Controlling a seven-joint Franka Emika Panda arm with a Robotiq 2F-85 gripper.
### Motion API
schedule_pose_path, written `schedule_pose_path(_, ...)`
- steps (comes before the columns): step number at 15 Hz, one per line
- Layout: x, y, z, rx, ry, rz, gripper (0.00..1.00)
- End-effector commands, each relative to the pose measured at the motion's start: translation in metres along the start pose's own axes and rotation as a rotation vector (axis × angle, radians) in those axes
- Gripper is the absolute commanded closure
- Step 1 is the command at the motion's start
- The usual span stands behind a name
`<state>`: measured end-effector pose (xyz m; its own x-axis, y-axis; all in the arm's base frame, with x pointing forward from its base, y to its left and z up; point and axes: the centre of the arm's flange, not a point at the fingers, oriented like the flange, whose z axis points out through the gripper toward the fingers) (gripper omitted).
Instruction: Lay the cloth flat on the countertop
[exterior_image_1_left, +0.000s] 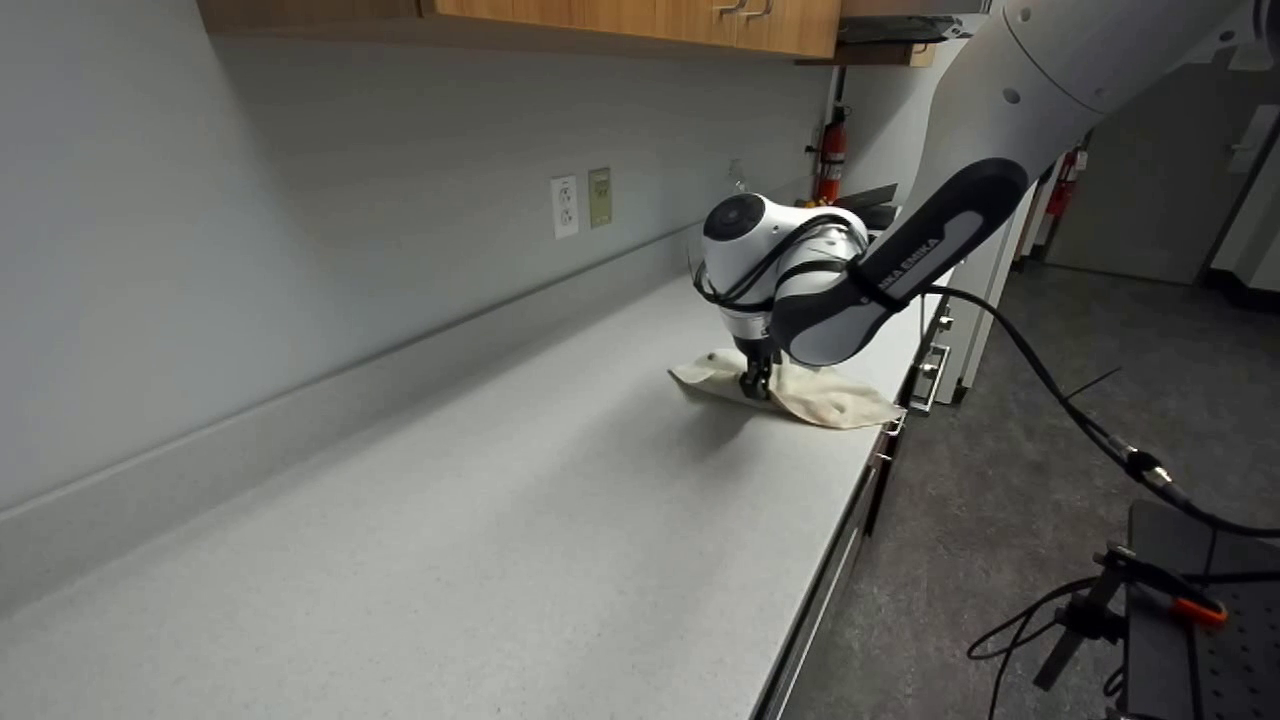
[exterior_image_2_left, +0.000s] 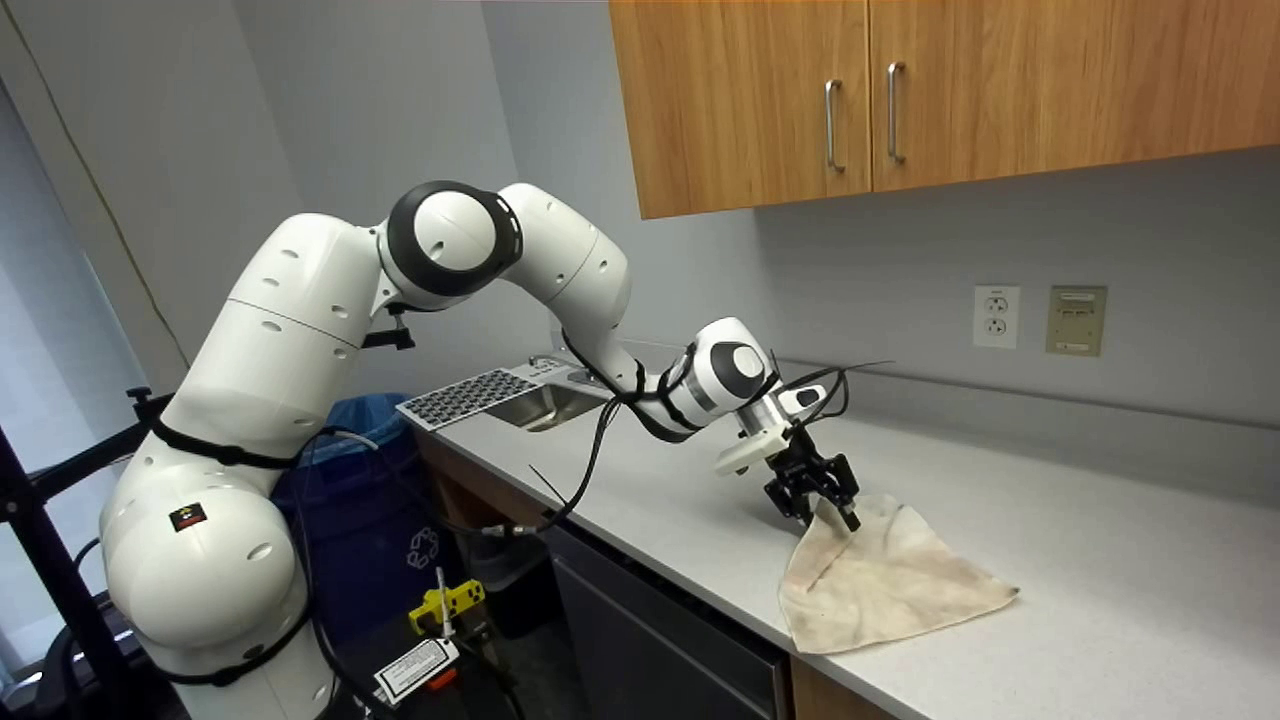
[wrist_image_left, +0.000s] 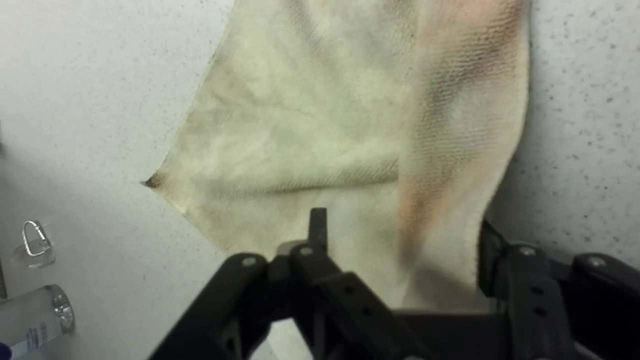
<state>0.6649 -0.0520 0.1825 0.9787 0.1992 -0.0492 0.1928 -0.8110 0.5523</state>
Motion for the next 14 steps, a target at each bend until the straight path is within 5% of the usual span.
schedule_pose_path(1, 0.0027, 0.0082, -0.006, -0.036, -0.002, -0.022, 0.63)
schedule_pose_path(6, 0.0038, 0.0093, -0.0072, -0.059, 0.004, -0.042, 0.99)
schedule_pose_path(14, 0.0043, 0.0095, -0.0059, -0.049, 0.022, -0.055, 1.0)
